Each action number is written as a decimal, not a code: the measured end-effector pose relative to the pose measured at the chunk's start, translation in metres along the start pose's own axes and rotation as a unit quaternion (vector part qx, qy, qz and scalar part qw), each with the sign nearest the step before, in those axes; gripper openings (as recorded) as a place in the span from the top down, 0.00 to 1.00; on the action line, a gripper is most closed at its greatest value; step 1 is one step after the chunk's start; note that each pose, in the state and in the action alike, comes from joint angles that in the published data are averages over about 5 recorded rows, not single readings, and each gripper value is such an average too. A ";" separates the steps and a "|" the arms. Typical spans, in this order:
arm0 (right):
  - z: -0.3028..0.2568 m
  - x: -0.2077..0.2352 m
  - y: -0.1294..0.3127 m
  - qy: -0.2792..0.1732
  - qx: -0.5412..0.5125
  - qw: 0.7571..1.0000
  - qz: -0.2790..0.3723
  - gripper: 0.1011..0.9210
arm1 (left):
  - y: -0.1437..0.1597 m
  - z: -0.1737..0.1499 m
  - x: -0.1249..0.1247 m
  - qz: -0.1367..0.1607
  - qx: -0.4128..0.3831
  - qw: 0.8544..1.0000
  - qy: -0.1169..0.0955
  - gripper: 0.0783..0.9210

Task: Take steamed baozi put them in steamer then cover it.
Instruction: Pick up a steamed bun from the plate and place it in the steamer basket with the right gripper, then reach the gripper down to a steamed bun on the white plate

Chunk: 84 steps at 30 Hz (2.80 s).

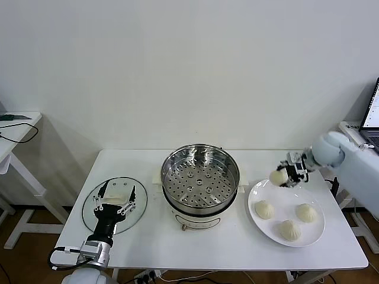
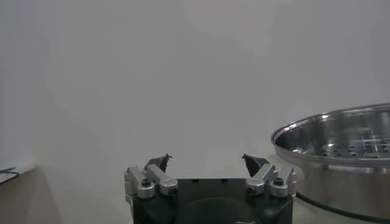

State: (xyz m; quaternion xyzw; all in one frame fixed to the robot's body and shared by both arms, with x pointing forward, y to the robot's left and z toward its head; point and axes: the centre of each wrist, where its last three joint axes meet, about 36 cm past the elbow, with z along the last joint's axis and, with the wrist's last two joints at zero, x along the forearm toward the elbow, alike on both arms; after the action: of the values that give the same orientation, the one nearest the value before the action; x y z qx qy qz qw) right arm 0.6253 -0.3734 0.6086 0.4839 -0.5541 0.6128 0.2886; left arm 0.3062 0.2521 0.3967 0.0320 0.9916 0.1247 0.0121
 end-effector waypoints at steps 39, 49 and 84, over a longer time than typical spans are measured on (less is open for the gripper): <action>-0.238 -0.009 -0.151 -0.077 0.558 0.823 -0.075 0.34 | 0.029 0.013 0.002 -0.023 -0.012 0.999 0.021 0.12; -0.239 -0.053 -0.151 -0.093 0.567 0.814 -0.084 0.34 | 0.034 0.016 0.004 -0.026 -0.015 0.999 0.027 0.12; -0.183 0.023 -0.156 -0.085 0.481 0.871 -0.056 0.12 | 0.029 0.011 0.012 -0.020 -0.015 0.999 0.028 0.12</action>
State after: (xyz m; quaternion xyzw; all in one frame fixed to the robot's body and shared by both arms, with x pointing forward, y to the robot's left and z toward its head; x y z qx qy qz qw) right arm 0.7052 -0.1677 0.7072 0.6434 -0.1855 0.7427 0.0062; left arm 0.2963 0.2840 0.3930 0.0089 0.9900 0.1401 -0.0130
